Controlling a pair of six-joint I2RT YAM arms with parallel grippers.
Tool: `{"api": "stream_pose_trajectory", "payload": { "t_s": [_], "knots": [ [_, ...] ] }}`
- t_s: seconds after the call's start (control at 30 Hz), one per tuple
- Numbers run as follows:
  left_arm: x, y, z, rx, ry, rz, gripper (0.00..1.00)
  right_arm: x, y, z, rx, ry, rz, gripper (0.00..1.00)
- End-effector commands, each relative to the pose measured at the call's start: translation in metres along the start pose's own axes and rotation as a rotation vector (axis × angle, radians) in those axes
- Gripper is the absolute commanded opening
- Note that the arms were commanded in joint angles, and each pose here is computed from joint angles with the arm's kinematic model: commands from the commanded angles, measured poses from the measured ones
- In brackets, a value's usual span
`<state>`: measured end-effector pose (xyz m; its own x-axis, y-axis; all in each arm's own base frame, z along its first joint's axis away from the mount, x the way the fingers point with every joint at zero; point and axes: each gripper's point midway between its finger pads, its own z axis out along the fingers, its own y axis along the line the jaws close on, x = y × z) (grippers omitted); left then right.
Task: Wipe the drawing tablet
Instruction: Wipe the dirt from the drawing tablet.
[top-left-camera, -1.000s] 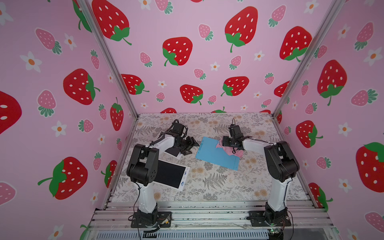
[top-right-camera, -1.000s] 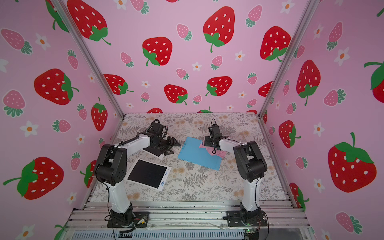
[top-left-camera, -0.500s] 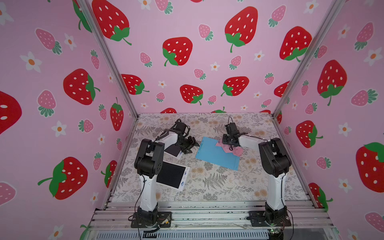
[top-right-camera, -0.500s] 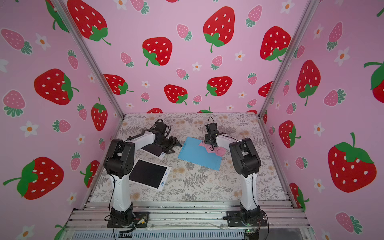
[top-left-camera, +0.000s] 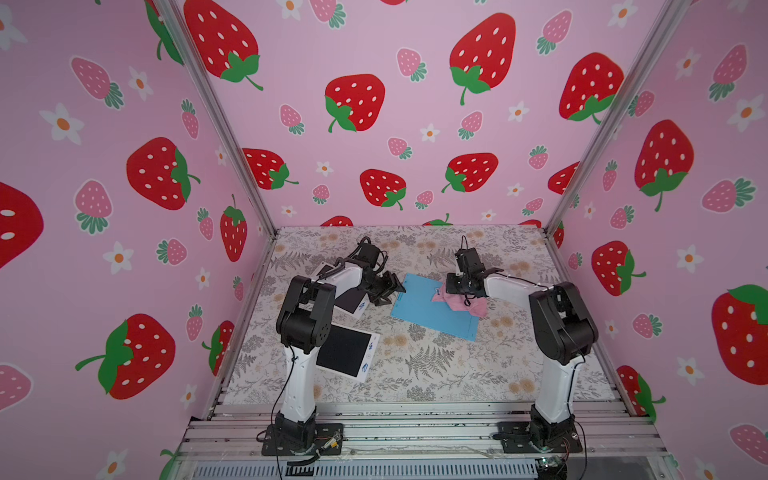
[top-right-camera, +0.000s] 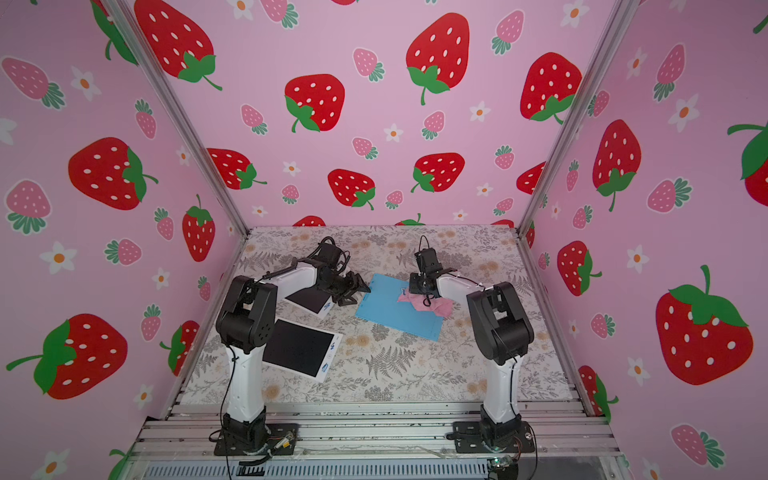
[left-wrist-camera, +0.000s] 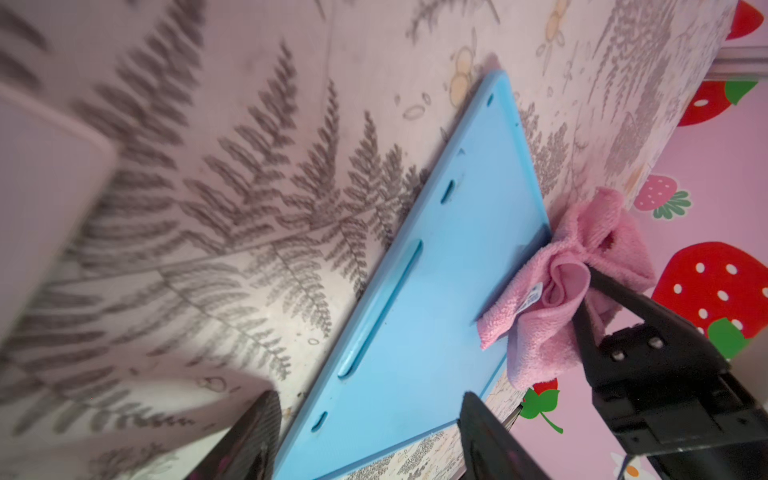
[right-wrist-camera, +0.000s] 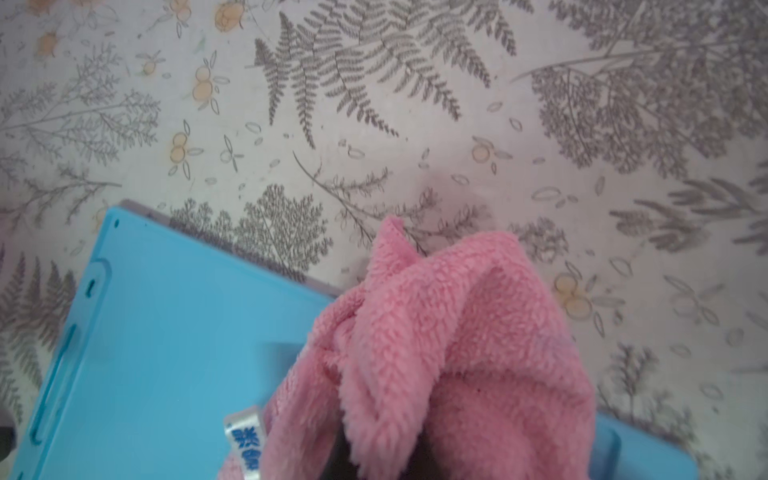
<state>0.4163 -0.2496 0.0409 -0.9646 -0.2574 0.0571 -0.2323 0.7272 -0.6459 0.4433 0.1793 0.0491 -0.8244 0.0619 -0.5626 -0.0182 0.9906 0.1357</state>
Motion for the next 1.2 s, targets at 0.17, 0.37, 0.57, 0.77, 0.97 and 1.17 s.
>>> {"api": "stream_pose_trajectory", "payload": {
  "t_s": [0.17,0.37,0.57,0.77,0.97,1.17],
  "knots": [
    [0.068,0.019,0.033,-0.052,0.104,-0.065,0.63,0.032,-0.008,0.003,-0.012,0.046,-0.025,0.0],
    [0.087,0.013,0.037,-0.084,0.112,-0.04,0.5,0.031,0.029,0.009,-0.089,0.048,-0.113,0.0],
    [0.068,0.033,0.009,-0.356,0.04,0.047,0.39,0.034,0.043,0.008,-0.092,0.05,-0.119,0.0],
    [0.069,0.031,0.02,-0.522,0.078,0.179,0.37,0.025,-0.002,0.0,-0.04,0.051,-0.017,0.0],
    [0.072,0.047,0.028,-0.653,0.084,0.199,0.35,0.023,-0.033,-0.007,-0.023,0.059,0.024,0.0],
    [0.073,0.061,0.032,-0.722,0.112,0.194,0.31,0.028,-0.077,-0.003,0.069,0.076,0.122,0.0]
  ]
}}
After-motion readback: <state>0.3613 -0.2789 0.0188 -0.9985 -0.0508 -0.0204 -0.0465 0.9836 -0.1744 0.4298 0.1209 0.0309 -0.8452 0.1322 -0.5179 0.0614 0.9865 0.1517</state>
